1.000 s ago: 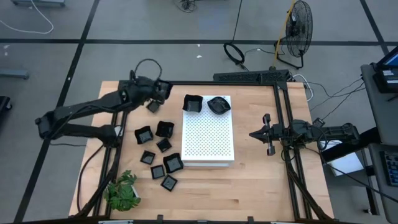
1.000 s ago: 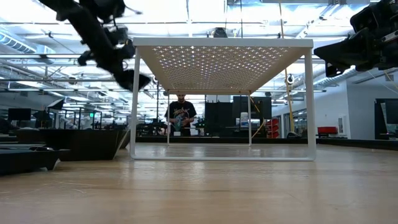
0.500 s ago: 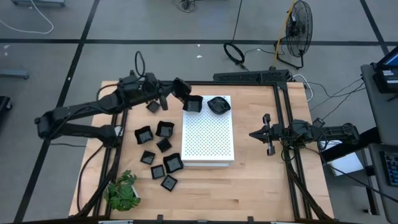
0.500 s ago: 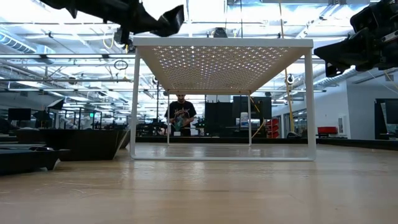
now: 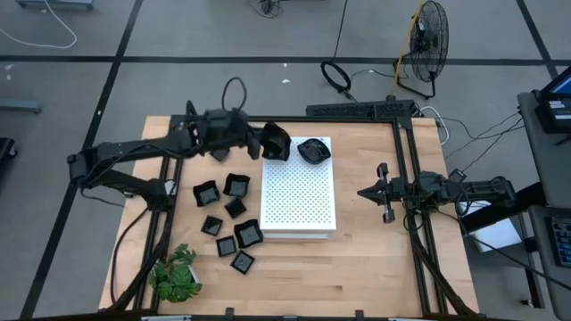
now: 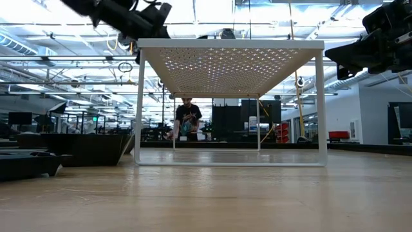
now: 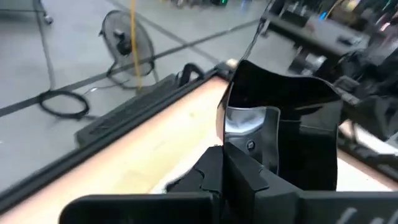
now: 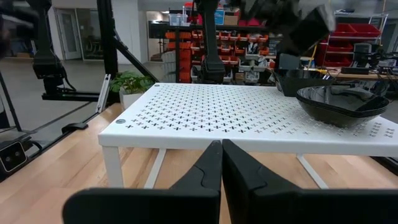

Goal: Pick & Place Mini shaped plates
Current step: Stack the black distorted square plate on top of the other black distorted square plate on the shelf

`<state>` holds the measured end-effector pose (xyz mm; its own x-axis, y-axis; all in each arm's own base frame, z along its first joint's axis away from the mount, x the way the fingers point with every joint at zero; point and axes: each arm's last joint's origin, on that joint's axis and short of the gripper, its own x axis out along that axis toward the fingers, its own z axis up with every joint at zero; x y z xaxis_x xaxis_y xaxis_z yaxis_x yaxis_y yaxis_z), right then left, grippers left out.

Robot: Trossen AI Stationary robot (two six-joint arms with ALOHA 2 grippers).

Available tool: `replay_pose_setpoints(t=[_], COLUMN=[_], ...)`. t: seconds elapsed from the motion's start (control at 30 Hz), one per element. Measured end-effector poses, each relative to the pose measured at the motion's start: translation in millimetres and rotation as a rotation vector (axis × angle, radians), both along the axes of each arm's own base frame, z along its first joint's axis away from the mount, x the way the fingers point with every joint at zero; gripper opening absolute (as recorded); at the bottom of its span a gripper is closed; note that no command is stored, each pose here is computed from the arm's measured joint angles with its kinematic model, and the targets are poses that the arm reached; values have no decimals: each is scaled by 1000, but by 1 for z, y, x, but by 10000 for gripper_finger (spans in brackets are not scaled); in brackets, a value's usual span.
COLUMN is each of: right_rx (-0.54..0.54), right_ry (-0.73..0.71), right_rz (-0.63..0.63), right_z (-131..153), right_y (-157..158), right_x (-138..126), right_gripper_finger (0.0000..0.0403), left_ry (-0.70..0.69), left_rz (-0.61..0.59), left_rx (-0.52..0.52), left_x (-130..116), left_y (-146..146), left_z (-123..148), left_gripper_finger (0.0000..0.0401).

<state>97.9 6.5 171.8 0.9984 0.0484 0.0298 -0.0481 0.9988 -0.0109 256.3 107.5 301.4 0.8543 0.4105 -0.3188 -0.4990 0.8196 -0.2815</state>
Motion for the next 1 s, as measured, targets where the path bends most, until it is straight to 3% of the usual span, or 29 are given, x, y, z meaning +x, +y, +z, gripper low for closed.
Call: replay_pose_setpoints(t=[0.17,0.33,0.7,1.0], right_rx=[0,0,0,0], right_ry=[0,0,0,0], right_rz=[0,0,0,0], right_z=[0,0,0,0], right_y=[0,0,0,0], right_x=[0,0,0,0], right_gripper_finger=[0,0,0,0], left_ry=[188,359,490,511], left_rz=[-9,-15,-18,-64], left_rx=[12,-25,-108,-116], left_x=[5,15,53,63], left_y=[10,22,38,23], left_z=[52,80,50,45], left_gripper_finger=[4,4,9,5])
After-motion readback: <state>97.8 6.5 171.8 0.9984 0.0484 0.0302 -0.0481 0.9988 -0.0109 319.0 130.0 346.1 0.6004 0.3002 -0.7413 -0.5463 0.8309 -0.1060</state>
